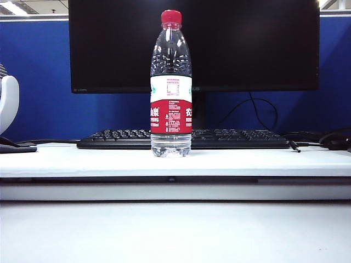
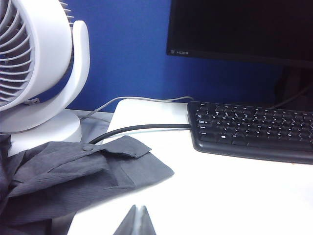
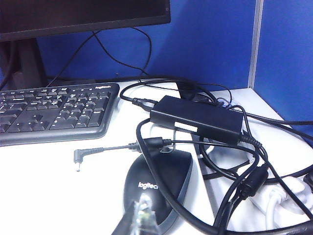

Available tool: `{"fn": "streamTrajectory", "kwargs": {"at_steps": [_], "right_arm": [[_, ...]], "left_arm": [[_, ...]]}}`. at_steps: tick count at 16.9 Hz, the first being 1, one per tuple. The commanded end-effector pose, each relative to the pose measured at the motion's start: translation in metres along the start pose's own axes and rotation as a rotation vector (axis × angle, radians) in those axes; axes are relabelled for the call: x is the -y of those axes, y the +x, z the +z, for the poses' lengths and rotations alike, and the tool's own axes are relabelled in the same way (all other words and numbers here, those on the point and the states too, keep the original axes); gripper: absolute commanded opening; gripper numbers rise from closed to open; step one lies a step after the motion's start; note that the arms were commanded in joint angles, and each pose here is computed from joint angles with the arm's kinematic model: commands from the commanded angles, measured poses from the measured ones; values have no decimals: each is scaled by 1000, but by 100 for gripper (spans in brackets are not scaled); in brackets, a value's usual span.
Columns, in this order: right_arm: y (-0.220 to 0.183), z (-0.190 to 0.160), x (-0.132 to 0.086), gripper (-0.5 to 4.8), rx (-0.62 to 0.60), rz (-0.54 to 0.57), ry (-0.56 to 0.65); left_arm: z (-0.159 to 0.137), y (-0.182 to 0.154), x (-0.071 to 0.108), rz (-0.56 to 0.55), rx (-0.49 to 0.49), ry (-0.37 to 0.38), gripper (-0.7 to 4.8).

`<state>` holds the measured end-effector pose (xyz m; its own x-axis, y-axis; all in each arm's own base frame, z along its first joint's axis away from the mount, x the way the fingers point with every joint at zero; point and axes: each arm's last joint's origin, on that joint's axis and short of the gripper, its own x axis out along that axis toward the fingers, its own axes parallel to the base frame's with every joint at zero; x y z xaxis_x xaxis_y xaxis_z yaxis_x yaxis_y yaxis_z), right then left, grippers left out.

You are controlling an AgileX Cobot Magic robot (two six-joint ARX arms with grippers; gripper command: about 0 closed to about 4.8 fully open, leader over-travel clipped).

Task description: Unscrew the cap from the plastic bottle on the table.

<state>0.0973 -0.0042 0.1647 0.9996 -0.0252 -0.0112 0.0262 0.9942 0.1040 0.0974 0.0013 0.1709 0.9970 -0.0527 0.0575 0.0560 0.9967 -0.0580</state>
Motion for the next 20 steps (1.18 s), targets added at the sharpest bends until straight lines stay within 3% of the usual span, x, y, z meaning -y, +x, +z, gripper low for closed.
{"fn": "streamTrajectory", "kwargs": {"at_steps": [1,5,7,8,9,10,11,12,13,14,15,16,17,18,19,20], "right_arm": [[0,1,0,-7,15,-3,-4],[0,2,0,-7,21,4,-3],[0,3,-3,-7,29,103,64],[-1,8,-5,-7,64,164,111],[-3,22,-8,-7,192,243,177],[-6,31,-9,-7,286,264,181],[-10,41,-10,-7,389,280,181],[-17,58,-11,-7,511,273,212],[-20,67,-11,-8,517,266,327],[-20,80,-11,-8,523,266,483],[-20,90,-12,-7,526,284,504],[-20,106,-15,-7,541,340,484],[-20,119,-17,-7,551,385,467],[-19,133,-21,-7,550,442,443],[-16,163,-27,-7,539,539,354],[-11,180,-31,-6,518,602,299]], "left_arm": [[2,0,0,1,15,4,-3],[2,0,0,-1,16,1,-3],[7,-1,3,-92,61,-210,-3],[12,-1,4,-141,89,-388,-3],[22,-3,5,-213,155,-840,-3],[30,-5,6,-277,208,-975,-3],[41,-9,8,-372,295,-1031,-3],[67,-22,13,-532,481,-1002,-3],[84,-27,17,-581,487,-970,-3],[113,-31,24,-653,450,-818,-3],[134,-32,30,-726,441,-669,-3],[156,-26,37,-819,406,-475,-3],[168,-14,44,-876,324,-334,-3],[171,-1,48,-906,246,-241,-3],[160,33,60,-991,90,-103,-1],[150,49,65,-1008,32,-94,0]]}}
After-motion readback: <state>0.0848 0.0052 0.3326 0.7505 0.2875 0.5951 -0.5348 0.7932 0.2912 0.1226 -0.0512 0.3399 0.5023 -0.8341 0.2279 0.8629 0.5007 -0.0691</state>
